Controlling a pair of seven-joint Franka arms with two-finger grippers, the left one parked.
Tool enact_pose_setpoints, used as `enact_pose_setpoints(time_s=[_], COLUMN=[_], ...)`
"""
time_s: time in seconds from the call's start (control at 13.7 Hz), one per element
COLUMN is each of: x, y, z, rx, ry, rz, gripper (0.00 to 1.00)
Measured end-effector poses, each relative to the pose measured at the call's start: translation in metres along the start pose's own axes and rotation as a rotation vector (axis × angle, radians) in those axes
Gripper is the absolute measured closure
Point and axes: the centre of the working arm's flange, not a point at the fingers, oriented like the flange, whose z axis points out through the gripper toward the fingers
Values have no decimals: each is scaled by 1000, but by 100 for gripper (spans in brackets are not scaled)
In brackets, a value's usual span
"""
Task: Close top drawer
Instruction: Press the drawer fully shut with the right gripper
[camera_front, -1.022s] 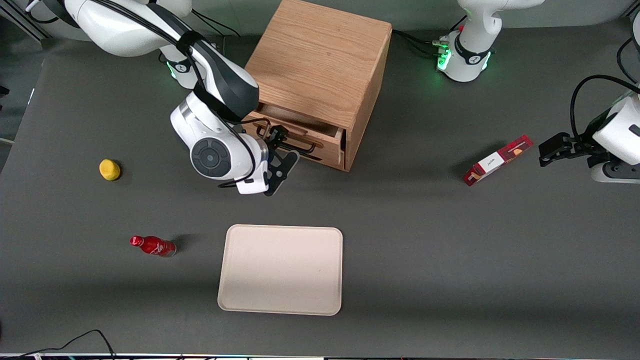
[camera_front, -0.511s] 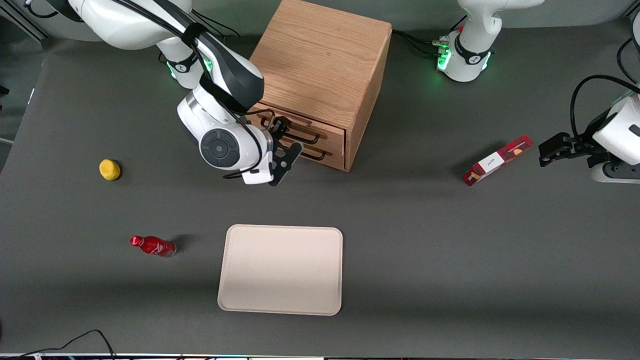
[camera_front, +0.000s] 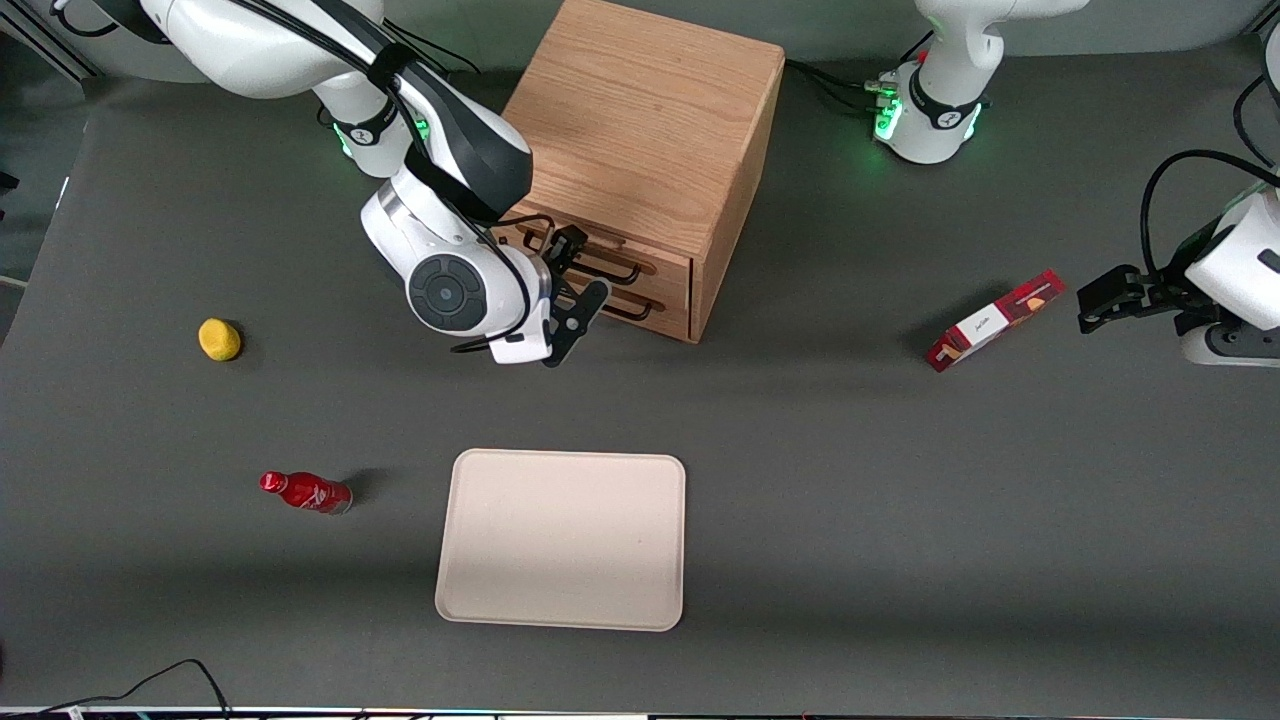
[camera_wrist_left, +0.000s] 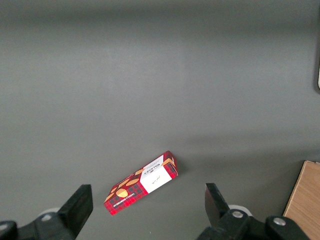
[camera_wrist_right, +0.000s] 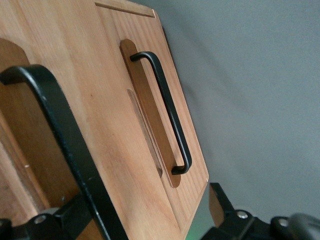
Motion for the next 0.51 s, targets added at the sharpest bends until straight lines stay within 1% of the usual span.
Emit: enact_pose_setpoints(time_s=[0.15,0.22,0.51], x=[0,0,-4], y=[0,1,-1], z=[-2,-6,-49], rx=[0,-2,-15], ry=[3,13,86], rz=[3,5,11], gripper=[0,0,0])
